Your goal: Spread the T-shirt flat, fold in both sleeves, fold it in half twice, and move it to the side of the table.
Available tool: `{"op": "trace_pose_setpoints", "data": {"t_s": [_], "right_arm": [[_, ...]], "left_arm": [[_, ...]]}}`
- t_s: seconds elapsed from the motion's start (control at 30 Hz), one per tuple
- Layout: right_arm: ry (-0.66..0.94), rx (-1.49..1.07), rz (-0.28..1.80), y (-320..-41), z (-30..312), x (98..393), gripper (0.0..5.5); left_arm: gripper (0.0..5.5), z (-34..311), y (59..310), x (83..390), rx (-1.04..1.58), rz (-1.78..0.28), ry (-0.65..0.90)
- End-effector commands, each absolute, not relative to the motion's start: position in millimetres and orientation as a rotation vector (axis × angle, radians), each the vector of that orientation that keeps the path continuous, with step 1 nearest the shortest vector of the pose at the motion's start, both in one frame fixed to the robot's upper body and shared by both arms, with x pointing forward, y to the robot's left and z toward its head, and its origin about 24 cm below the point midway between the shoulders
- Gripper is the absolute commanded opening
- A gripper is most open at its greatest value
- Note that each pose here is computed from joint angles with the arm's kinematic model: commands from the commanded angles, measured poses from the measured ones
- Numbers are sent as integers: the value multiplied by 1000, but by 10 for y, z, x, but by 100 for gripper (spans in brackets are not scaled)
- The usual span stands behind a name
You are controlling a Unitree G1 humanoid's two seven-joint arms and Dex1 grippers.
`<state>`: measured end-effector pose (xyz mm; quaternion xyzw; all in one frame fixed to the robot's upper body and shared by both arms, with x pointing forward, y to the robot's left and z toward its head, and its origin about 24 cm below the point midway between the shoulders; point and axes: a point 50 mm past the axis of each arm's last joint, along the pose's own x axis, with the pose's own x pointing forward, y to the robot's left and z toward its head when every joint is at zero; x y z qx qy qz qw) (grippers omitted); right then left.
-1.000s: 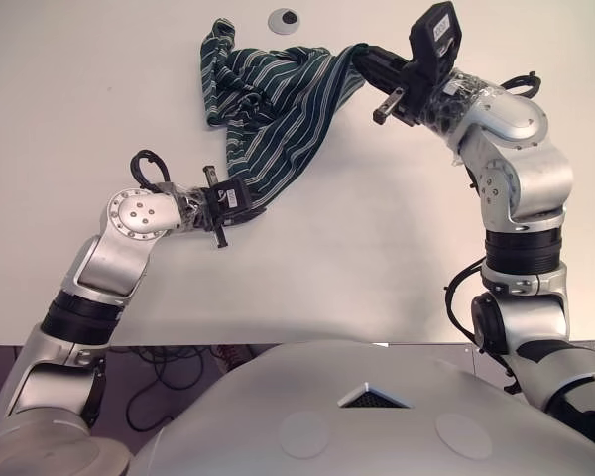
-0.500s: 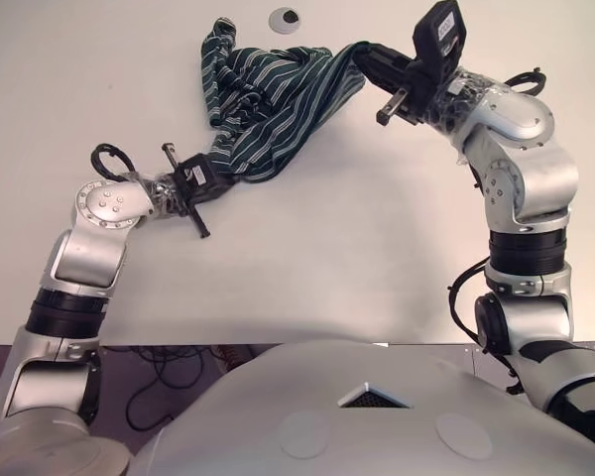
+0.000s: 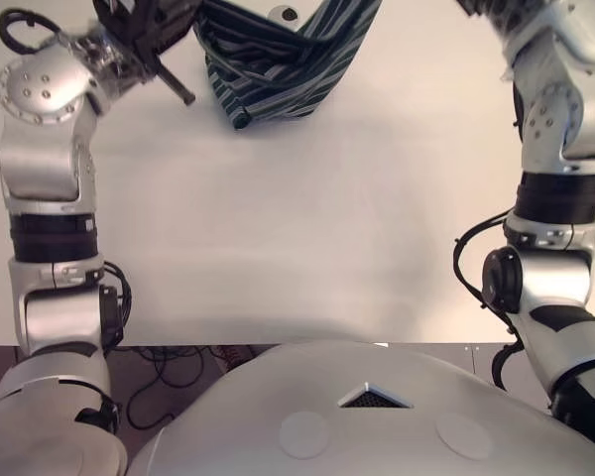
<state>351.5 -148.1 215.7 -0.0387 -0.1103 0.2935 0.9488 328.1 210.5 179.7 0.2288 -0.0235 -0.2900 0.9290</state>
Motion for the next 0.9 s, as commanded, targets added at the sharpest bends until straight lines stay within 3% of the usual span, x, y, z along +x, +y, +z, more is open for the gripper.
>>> {"op": "trace_pose_setpoints", "data": {"t_s": [0.03,0.2,0.37,0.47,0.73,0.9], "right_arm": [[-304,-73,593,-1458,2434,3645,0],[-329,-94,508,-1574,2678,3894,0],[-362,-48,421,-1687,3005,4100,0],[-379,-48,363,-1729,3187,4159,0],[-429,-88,273,-1793,3501,4149,0],[-392,-192,398,-1819,3433,4125,0]], "left_arm": [[2,2005,2088,3499,466,-557,-101],[2,2325,2018,3853,448,-514,-142],[2,2881,1934,4137,355,-410,-204],[2,3208,1946,4166,292,-333,-240],[2,3639,1910,4120,225,-235,-302],[2,3578,1929,4084,252,-416,-232]]}}
